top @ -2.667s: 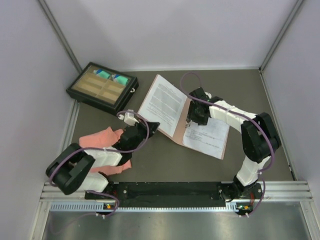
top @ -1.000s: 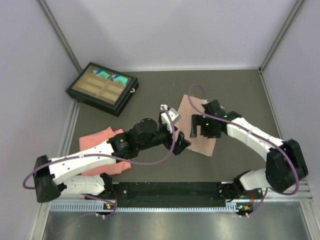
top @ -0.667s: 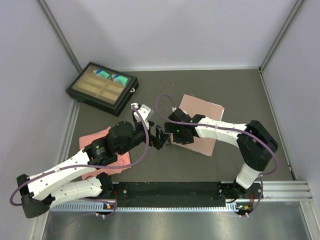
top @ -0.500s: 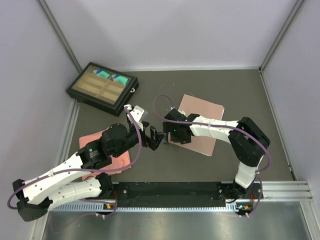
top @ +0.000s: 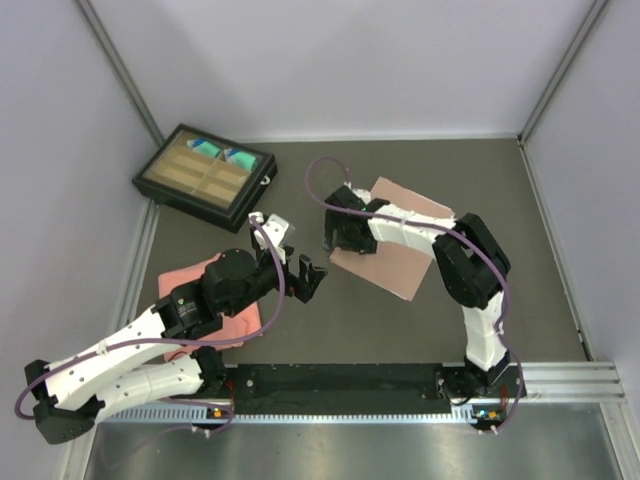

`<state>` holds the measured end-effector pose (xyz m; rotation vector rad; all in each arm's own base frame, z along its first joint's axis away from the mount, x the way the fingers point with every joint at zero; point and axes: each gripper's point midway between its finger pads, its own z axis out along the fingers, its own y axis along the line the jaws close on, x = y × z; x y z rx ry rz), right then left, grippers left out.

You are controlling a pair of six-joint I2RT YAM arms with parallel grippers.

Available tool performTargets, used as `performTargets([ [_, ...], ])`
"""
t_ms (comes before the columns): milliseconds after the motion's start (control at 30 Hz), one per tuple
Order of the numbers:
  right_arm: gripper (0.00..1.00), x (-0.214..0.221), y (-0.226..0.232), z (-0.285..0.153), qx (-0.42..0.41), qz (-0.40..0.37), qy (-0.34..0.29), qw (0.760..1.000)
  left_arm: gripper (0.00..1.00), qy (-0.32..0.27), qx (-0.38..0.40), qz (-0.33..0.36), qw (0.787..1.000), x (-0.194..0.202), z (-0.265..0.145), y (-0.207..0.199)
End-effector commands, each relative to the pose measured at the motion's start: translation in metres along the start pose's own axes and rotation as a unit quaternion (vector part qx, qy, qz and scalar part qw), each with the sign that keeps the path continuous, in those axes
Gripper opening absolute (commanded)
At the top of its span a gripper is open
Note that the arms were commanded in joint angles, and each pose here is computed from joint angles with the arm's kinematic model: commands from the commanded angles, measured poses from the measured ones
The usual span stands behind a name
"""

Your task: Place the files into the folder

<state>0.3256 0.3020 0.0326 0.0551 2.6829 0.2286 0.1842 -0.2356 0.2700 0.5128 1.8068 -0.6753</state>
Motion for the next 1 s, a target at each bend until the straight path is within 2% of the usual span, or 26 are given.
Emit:
performTargets([
  [0,0.89,-0.045,-0.018,0.035,0.013,0.032,-0.027,0.999,0.98,-0.007,0.002,0.002,1.0,-0.004,-0.001,0.0],
  [167,0.89,-0.099,-0.024,0.056,-0.018,0.061,-0.037,0.997,0.98,-0.005,0.0,-0.002,1.0,-0.004,-0.001,0.001],
  [200,0.89,-0.126,-0.021,0.05,-0.032,0.067,-0.057,0.996,0.98,-0.006,0.001,-0.004,1.0,-0.005,-0.001,0.001],
  [267,0.89,-0.141,-0.021,0.046,-0.037,0.044,-0.062,0.996,0.98,-0.008,-0.003,-0.011,1.0,-0.006,-0.001,0.001],
  [300,0.9,-0.162,-0.014,0.034,-0.048,0.038,-0.082,0.995,0.98,-0.01,-0.005,-0.016,1.0,-0.008,-0.001,0.002],
  [367,0.91,-0.172,-0.011,0.015,-0.052,0.011,-0.09,0.995,0.98,-0.014,-0.011,-0.026,1.0,-0.012,-0.001,0.003],
  [400,0.92,-0.187,-0.005,-0.012,-0.067,0.006,-0.112,0.991,0.98,-0.021,-0.02,-0.029,0.999,-0.018,-0.002,0.005],
  [467,0.93,-0.192,-0.006,-0.046,-0.069,-0.009,-0.123,0.99,0.98,-0.029,-0.033,-0.037,0.998,-0.025,-0.004,0.008],
  [533,0.96,-0.2,-0.01,-0.105,-0.078,-0.023,-0.16,0.984,0.98,-0.049,-0.055,-0.045,0.996,-0.043,-0.007,0.015],
  [600,0.99,-0.19,-0.026,-0.136,-0.062,-0.034,-0.165,0.984,0.98,-0.078,-0.076,-0.051,0.993,-0.067,-0.014,0.02],
  [633,0.99,-0.195,-0.034,-0.18,-0.064,-0.046,-0.204,0.976,0.98,-0.088,-0.085,-0.054,0.991,-0.076,-0.016,0.023],
  [700,0.99,-0.184,-0.052,-0.21,-0.047,-0.059,-0.216,0.974,0.98,-0.118,-0.097,-0.056,0.987,-0.102,-0.024,0.025],
  [733,0.99,-0.185,-0.064,-0.24,-0.037,-0.066,-0.243,0.967,0.98,-0.127,-0.107,-0.055,0.985,-0.111,-0.024,0.027],
  [867,0.99,-0.168,-0.096,-0.302,-0.009,-0.075,-0.279,0.957,0.98,-0.173,-0.104,-0.045,0.978,-0.161,-0.038,0.022],
  [967,0.99,-0.156,-0.109,-0.336,-0.03,-0.082,-0.317,0.944,0.98,-0.193,-0.098,-0.046,0.975,-0.181,-0.042,0.017],
])
